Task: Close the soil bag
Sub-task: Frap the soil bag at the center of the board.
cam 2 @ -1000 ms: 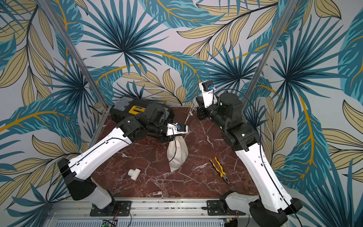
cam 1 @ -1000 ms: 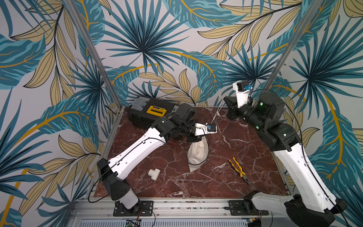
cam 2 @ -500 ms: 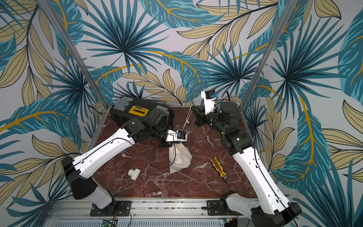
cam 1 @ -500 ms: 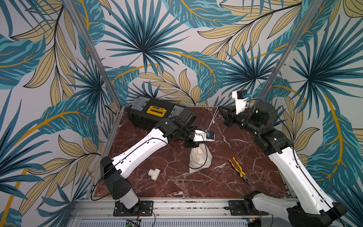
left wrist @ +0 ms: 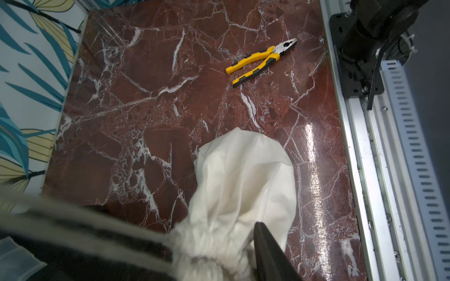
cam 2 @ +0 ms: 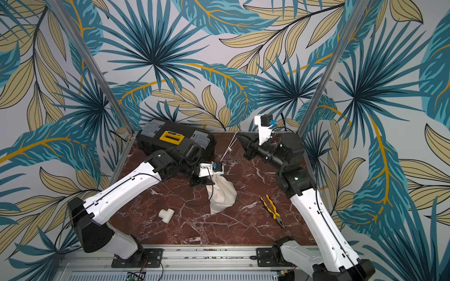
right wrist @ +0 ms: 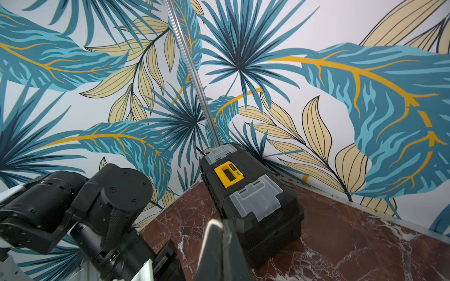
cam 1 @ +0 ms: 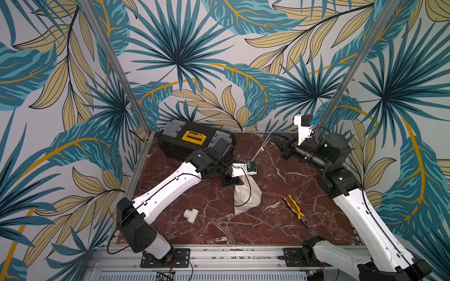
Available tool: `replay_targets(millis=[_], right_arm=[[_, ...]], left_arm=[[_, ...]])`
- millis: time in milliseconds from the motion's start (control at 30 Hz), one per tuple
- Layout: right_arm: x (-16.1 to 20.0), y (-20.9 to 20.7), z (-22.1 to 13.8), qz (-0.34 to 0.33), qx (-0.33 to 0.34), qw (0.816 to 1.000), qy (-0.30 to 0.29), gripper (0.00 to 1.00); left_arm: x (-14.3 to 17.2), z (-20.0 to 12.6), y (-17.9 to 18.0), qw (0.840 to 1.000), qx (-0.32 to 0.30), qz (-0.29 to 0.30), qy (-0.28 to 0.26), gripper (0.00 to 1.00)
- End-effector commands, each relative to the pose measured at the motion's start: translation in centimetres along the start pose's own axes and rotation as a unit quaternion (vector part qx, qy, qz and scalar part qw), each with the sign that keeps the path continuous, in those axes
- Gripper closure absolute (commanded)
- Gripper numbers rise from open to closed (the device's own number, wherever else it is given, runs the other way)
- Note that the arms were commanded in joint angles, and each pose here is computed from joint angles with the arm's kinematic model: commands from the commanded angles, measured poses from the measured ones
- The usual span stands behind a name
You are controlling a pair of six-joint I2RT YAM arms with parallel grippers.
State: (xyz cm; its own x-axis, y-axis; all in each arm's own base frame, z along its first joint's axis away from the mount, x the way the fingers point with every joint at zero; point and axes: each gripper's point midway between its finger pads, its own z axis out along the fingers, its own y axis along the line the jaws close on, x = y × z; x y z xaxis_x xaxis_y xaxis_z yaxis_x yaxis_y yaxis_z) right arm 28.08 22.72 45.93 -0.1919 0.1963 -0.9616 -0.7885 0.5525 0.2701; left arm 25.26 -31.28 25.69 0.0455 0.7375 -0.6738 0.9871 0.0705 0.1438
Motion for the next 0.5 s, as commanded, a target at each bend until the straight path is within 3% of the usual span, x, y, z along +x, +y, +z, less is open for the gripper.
replay_targets(millis=[0, 267, 467], right_arm=[[-2.4, 1.5, -0.5, -0.014, -0.032, 0.999, -0.038, 1.00], [-0.8, 1.8, 0.1, 0.014, -0.061, 0.998, -0.018, 1.00], [-0.7, 1.9, -0.3, 0.013, -0.057, 0.998, -0.021, 1.00]], left_arm=[[-1.3, -1.6, 0.1, 0.998, -0.008, -0.034, -0.044, 0.50], [-5.3, -5.1, 2.2, 0.980, -0.075, -0.062, -0.171, 0.35], [-8.7, -6.4, 2.9, 0.961, -0.075, -0.087, -0.252, 0.32]])
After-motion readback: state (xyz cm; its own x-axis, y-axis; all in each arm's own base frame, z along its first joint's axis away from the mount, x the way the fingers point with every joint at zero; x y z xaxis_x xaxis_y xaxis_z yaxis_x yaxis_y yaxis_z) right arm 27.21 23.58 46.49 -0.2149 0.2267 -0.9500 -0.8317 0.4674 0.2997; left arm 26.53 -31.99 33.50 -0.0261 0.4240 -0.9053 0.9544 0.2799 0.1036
